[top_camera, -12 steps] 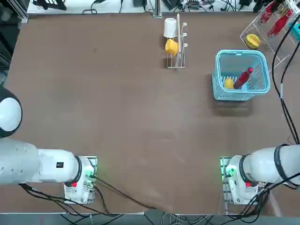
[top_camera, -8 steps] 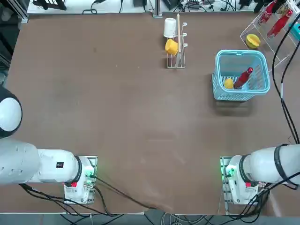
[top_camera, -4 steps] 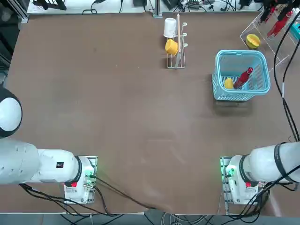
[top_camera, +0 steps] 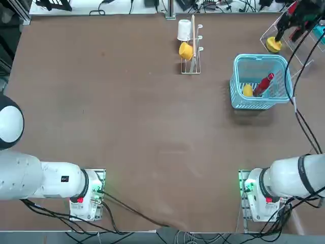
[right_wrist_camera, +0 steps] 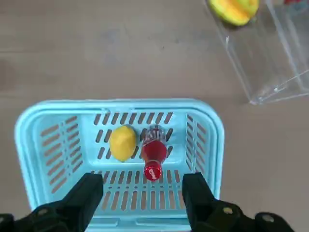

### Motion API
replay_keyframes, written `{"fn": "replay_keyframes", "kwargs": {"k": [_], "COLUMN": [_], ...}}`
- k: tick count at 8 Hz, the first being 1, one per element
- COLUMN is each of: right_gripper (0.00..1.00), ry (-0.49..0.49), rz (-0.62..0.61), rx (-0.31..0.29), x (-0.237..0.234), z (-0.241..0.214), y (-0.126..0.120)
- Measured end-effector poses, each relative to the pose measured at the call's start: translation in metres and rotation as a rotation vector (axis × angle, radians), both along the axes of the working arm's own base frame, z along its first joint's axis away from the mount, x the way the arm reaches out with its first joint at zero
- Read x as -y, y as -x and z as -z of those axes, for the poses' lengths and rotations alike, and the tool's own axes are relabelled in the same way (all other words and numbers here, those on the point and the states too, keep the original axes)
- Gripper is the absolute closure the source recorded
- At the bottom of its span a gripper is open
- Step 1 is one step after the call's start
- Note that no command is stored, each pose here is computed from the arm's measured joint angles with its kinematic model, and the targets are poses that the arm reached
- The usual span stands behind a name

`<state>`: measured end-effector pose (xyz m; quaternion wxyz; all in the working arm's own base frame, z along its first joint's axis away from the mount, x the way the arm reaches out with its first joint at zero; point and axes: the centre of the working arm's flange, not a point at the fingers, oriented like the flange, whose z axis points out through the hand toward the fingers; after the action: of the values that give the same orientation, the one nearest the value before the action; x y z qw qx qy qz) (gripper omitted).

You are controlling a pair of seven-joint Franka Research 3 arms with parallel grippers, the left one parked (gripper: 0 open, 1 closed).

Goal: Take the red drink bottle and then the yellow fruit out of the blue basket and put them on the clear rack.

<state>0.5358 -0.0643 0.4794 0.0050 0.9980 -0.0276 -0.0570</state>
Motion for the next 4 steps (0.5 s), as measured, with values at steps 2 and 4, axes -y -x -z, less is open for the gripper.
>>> {"fn": "replay_keyframes", "kwargs": {"k": [2,4], "right_gripper": [0.0,0.0], "ry": [-0.003,-0.002], "rz": [0.003,0.002], "rx": [-0.013,0.012], "x": [0.001,0.0], "z": [0.038,0.078], "y": [0.012,0.026]}}
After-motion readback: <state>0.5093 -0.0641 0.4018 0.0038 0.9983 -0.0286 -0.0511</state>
